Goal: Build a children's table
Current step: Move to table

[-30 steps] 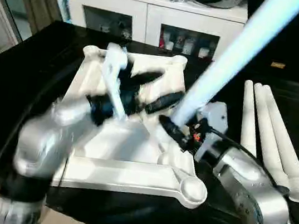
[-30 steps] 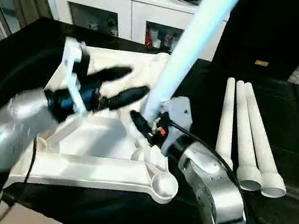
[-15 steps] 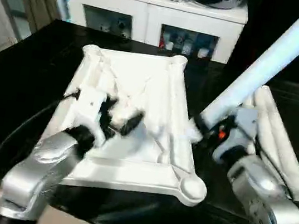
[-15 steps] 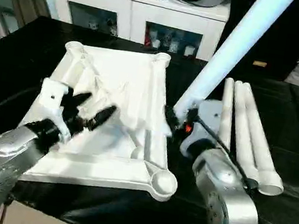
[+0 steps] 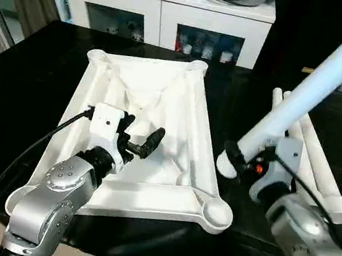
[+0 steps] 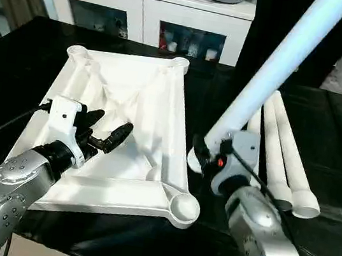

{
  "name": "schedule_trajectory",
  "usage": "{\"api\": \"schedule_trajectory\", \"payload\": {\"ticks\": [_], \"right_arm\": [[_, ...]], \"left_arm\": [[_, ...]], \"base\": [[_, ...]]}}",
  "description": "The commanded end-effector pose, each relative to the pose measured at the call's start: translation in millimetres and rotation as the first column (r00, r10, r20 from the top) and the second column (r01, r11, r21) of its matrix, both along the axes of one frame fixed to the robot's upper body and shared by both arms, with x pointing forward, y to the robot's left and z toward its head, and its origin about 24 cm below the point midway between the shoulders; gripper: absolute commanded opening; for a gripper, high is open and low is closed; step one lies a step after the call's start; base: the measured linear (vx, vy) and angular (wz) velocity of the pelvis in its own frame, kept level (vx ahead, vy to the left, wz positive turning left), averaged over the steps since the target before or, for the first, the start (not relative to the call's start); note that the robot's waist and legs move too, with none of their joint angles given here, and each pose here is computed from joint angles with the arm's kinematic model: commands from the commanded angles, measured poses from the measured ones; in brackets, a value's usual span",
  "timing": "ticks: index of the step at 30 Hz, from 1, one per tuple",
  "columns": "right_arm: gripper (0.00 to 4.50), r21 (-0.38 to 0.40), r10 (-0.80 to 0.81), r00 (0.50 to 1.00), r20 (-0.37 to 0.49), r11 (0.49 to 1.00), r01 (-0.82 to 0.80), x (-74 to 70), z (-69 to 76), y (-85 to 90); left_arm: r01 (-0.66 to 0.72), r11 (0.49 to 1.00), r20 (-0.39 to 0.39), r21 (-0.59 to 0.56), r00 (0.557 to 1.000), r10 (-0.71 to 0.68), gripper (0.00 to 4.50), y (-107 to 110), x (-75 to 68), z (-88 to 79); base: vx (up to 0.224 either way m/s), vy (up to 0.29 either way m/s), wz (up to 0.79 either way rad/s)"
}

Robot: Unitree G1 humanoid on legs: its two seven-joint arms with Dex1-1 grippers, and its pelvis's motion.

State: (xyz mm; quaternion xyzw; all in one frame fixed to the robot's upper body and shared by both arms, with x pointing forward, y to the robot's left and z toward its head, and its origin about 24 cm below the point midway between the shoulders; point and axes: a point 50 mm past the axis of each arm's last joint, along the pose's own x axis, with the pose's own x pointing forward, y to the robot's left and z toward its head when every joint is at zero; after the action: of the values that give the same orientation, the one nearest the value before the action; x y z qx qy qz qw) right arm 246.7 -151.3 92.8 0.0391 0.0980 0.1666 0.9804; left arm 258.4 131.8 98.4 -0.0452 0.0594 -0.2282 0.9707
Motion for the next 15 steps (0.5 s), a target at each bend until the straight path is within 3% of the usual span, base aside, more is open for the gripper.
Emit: {"api": "schedule_trajectory", "payload": {"ticks": [1, 15], "right_arm": [[1.90, -0.034, 0.019, 0.999, 0.047, 0.999, -0.018, 1.3, 7.7, 2.7], [1.90, -0.066, 0.048, 0.998, 0.049, 0.997, -0.044, 11.2, 5.2, 7.3]], "left_arm": [[-0.020, 0.999, 0.008, 0.024, 1.000, 0.020, 4.40, 5.0, 1.3, -1.1], [-0.063, 0.998, 0.016, 0.028, 0.998, 0.063, 4.40, 1.5, 7.4, -1.0]], "base": [[0.000, 0.000, 0.00], [-0.016, 0.004, 0.01]]}}
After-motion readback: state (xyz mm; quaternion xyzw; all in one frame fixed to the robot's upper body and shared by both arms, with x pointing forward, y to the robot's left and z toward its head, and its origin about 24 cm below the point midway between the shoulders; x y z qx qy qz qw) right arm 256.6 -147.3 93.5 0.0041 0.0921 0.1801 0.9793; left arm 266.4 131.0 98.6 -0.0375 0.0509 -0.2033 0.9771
